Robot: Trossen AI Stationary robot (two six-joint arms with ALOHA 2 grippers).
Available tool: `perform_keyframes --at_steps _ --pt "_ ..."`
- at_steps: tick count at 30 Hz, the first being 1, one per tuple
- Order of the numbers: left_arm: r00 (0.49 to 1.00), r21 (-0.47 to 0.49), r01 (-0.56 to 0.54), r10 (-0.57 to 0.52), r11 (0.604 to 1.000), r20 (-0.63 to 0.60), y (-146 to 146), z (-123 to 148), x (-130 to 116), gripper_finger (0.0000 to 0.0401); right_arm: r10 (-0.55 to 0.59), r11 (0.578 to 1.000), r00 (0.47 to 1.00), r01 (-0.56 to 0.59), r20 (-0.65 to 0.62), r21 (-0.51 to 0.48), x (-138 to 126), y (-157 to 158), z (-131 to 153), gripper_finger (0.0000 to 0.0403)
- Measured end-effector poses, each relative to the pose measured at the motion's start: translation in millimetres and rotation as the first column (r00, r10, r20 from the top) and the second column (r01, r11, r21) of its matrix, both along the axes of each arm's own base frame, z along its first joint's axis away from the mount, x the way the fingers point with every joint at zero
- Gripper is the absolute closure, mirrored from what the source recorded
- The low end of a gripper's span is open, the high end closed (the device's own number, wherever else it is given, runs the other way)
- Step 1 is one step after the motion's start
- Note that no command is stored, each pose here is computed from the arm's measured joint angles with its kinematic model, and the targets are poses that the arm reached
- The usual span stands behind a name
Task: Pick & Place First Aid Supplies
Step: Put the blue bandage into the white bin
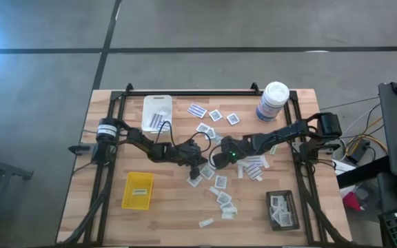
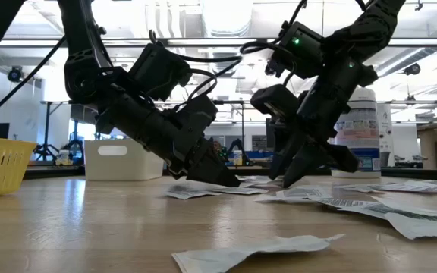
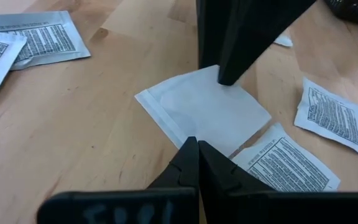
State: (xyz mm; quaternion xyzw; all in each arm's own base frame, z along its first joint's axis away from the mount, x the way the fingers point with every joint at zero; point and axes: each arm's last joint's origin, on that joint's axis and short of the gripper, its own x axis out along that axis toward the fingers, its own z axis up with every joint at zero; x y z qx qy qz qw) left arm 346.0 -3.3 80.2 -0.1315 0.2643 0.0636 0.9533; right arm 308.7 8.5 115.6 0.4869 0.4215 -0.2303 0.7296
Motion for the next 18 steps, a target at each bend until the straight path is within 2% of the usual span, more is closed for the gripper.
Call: perform_keyframes --at_steps 5,15,18 --pt "1.0 0.002 -0.005 0.005 1.0 -0.002 0.4 -0.2 -0.2 0.0401 0.02 1.0 0.999 -0.021 0.045 0.02 3.5 0.9 1.6 0.0287" --pt "0.998 0.007 -0.044 0.045 0.999 -0.044 8.5 -3.7 -2.6 0.0401 0.059 0.995 0.997 -0.062 0.043 0.075 4.7 3.1 -2.3 0.0287" --pt "0.998 0.002 -0.051 0.051 0.999 -0.045 9.8 -3.8 -2.6 0.0401 0.06 0.997 0.997 -0.062 0.041 0.043 4.3 2.3 -2.8 0.0287"
